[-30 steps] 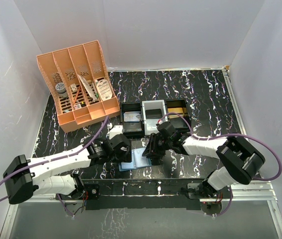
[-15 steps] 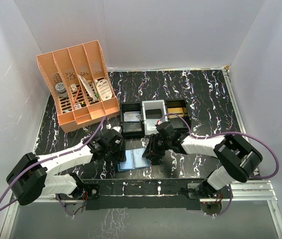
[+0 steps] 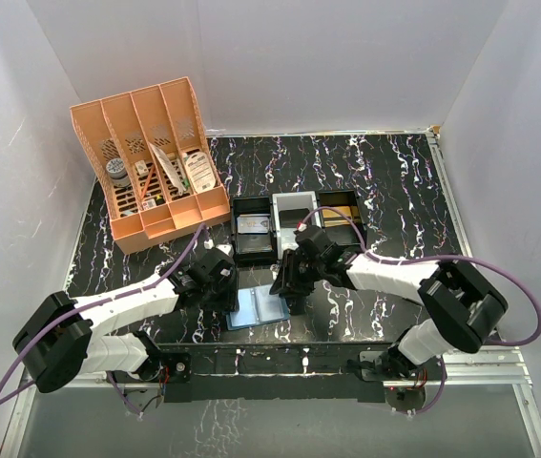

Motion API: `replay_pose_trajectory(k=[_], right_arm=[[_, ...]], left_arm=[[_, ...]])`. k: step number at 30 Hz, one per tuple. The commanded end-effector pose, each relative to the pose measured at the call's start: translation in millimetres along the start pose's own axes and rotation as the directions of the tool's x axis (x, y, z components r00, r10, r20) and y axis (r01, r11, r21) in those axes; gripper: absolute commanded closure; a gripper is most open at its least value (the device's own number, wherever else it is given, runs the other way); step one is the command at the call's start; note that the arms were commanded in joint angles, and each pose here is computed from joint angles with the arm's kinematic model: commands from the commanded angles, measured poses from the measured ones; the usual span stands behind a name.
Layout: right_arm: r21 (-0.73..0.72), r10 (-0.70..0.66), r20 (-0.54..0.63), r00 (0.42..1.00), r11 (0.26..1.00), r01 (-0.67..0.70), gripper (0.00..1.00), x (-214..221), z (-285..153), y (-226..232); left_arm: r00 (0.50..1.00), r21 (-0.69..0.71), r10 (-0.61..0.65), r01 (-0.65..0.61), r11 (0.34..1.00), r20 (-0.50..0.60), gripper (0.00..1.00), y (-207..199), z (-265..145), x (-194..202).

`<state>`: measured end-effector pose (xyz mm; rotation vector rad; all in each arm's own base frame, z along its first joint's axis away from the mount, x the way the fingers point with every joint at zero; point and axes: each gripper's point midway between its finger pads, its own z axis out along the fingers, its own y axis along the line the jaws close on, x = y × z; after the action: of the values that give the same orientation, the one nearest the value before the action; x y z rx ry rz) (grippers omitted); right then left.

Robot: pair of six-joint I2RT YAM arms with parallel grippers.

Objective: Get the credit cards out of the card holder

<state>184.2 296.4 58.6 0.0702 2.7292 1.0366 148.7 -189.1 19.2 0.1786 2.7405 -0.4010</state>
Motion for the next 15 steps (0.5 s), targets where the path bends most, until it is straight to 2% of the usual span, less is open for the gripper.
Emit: replay_pose_trajectory(k=[1, 6, 15], right_arm=[[-0.027, -0.046, -0.022, 0.999, 0.999, 0.045, 0.67, 1, 10, 14], [0.024, -0.034, -0.074, 0.997, 0.999, 0.036, 0.69, 14, 25, 0], [-0.1, -0.079, -0.058, 0.995, 0.992, 0.073, 0.77, 10, 20, 35]], left_arm=[[1.0, -0.01, 0.013, -0.014, 1.0, -0.022, 0.54, 1, -3, 2], [1.0, 0.004, 0.01, -0.01, 1.0, -0.027, 0.56, -1, -3, 3], [0.999, 0.041, 0.022, -0.021, 0.999, -0.042, 0.67, -6, 0, 7]])
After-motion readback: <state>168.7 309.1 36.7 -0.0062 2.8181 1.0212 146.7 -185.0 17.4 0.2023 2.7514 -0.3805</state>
